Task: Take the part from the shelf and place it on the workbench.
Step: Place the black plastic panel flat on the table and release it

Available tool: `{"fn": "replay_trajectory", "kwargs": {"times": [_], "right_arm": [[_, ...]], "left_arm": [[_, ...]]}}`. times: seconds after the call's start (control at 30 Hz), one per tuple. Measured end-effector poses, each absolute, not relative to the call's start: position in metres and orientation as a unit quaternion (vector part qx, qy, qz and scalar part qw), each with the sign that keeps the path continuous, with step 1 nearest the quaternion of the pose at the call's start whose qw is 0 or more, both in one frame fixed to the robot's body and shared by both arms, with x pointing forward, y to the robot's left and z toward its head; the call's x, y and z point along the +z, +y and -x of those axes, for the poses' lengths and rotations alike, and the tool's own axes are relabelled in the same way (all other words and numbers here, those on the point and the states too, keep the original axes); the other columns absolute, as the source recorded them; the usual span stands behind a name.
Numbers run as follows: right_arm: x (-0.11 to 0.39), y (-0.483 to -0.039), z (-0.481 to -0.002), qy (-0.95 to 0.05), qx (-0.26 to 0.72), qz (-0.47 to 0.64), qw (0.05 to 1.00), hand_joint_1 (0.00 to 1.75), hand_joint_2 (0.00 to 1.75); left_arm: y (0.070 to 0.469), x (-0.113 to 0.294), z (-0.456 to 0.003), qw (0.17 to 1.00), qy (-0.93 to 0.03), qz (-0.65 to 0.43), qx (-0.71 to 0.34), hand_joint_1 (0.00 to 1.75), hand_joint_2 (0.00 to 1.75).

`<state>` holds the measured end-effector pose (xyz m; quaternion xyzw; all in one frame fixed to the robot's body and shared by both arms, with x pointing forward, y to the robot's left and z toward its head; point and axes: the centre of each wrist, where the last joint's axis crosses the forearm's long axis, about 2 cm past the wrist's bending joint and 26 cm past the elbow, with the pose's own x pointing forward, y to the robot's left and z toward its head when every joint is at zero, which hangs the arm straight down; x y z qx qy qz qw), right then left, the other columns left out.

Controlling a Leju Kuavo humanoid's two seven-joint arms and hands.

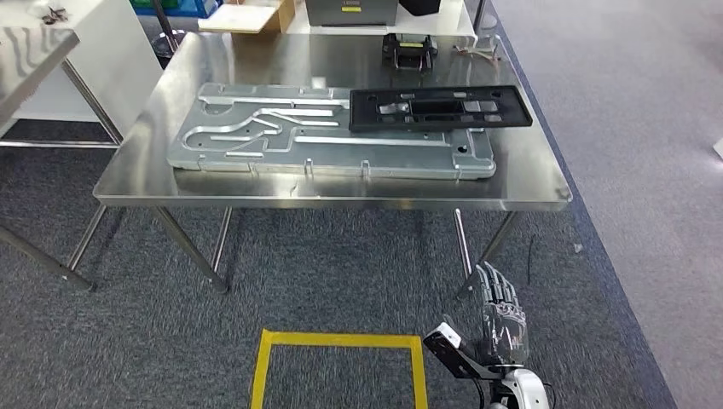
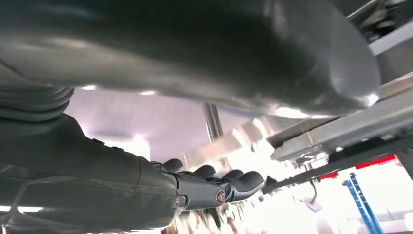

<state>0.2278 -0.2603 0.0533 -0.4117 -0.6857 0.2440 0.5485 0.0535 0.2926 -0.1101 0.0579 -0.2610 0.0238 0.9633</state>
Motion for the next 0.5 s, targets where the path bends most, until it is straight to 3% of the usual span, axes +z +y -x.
{"fn": "replay_trajectory", "kwargs": {"times": [0.2, 0.33, 0.5], "right_arm": [[0.027, -0.273, -0.185, -0.707, 0.093, 0.276, 0.645, 0.00, 1.75], [0.013, -0.287, -0.164, -0.712, 0.012, 0.205, 0.672, 0.00, 0.00], [-0.010, -0.305, -0.131, -0.694, -0.058, 0.168, 0.697, 0.00, 0.00]], "left_arm": [[0.290, -0.111, -0.049, 0.963, -0.257, -0.064, 0.047, 0.00, 0.00], [0.287, -0.111, -0.046, 0.962, -0.256, -0.067, 0.063, 0.00, 0.00], [0.286, -0.111, -0.043, 0.961, -0.253, -0.075, 0.084, 0.00, 0.00]]}}
